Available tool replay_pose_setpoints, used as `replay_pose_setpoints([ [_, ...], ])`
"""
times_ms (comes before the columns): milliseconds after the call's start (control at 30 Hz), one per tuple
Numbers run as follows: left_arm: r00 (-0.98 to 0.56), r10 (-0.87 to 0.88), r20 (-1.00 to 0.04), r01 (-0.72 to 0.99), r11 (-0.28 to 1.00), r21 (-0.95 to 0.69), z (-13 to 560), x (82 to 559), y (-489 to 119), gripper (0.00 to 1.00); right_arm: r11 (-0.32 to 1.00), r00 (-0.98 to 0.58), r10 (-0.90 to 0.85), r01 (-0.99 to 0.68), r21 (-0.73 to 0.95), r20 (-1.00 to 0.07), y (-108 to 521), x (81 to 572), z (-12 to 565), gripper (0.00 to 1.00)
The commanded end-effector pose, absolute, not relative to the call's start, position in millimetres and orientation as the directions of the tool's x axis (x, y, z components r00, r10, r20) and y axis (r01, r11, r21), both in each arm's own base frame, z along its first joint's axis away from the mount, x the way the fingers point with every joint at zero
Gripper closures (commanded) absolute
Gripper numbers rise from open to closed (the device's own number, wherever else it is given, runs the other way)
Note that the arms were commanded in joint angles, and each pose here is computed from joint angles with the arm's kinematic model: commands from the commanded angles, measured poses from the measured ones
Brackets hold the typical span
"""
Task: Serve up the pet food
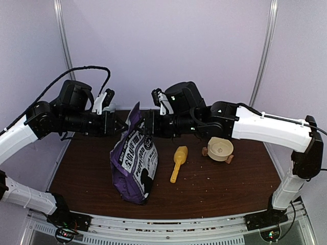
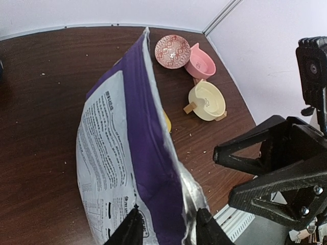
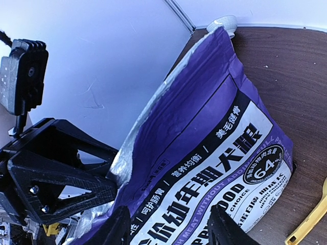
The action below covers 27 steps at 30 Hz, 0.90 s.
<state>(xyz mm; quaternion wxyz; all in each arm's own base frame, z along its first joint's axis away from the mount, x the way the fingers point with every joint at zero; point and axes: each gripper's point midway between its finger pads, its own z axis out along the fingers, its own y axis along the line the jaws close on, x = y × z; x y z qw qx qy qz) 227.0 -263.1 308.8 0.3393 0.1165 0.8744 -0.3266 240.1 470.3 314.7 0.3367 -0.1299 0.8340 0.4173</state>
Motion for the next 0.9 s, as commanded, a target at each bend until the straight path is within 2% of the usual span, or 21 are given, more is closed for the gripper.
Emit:
replay_pose_setpoints([
  [0, -0.721, -0.031, -0.692, 0.441, 0.75, -0.492, 323, 233, -267, 0.61, 0.635, -0.731, 0.076, -0.489, 0.598, -0.679, 465, 245, 317, 0.47],
  [167, -0.721, -0.031, -0.692, 0.437, 0.755, -0.489, 321, 234, -267, 0.7, 0.639, -0.727, 0.071, -0.493, 0.591, -0.683, 465, 245, 316, 0.46],
  [367, -0.716, -0.026, -0.698, 0.449, 0.748, -0.489, 323, 233, -268, 1.0, 0.612, -0.733, 0.086, -0.496, 0.616, -0.675, 471, 244, 322, 0.46],
  [500, -0.713, -0.029, -0.701, 0.449, 0.749, -0.488, 323, 232, -265, 1.0, 0.576, -0.739, 0.104, -0.501, 0.646, -0.666, 481, 244, 332, 0.47],
  [867, -0.705, -0.038, -0.708, 0.449, 0.749, -0.487, 325, 229, -261, 1.0, 0.585, -0.742, 0.08, -0.505, 0.634, -0.665, 504, 254, 331, 0.65],
])
